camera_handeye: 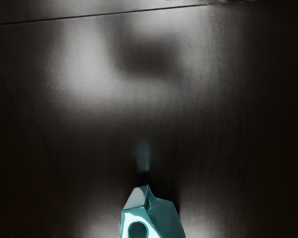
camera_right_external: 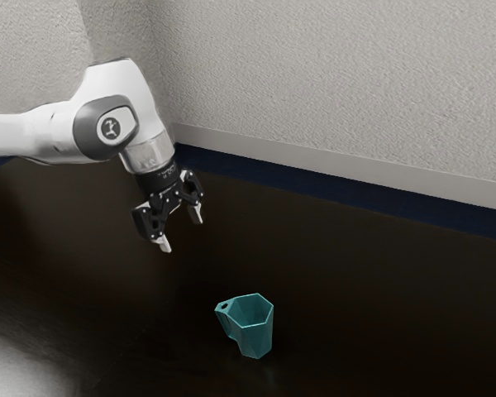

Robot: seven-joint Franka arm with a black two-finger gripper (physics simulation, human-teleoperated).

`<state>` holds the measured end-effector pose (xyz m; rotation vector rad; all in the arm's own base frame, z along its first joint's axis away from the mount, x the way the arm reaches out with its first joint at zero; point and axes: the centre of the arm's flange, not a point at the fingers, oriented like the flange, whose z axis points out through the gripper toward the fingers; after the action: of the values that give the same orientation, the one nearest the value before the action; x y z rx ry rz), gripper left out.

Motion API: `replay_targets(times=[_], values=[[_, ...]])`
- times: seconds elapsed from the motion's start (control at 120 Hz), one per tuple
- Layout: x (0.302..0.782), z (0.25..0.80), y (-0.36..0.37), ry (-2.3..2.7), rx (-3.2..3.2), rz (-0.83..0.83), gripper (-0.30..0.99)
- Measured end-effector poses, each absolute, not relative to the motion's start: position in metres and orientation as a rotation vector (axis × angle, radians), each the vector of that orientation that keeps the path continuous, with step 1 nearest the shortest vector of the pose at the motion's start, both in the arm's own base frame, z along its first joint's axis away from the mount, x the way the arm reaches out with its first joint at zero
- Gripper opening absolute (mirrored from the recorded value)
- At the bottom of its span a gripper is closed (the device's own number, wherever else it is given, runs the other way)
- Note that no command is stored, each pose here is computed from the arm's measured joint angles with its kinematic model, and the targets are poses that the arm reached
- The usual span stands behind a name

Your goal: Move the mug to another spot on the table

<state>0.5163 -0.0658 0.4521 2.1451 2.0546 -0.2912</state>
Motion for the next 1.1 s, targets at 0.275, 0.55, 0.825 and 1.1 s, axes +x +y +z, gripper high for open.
replay_targets(times=[0.275,0.55,0.825,1.1], values=[[0.499,0.41,-0.084,2.264,1.979,-0.2,0.69],[0.501,0.364,-0.099,2.392,1.855,-0.13,0.69],[0.483,0.328,-0.086,2.422,1.793,-0.098,0.69],[0.491,0.308,-0.054,2.402,1.805,-0.038,0.69]])
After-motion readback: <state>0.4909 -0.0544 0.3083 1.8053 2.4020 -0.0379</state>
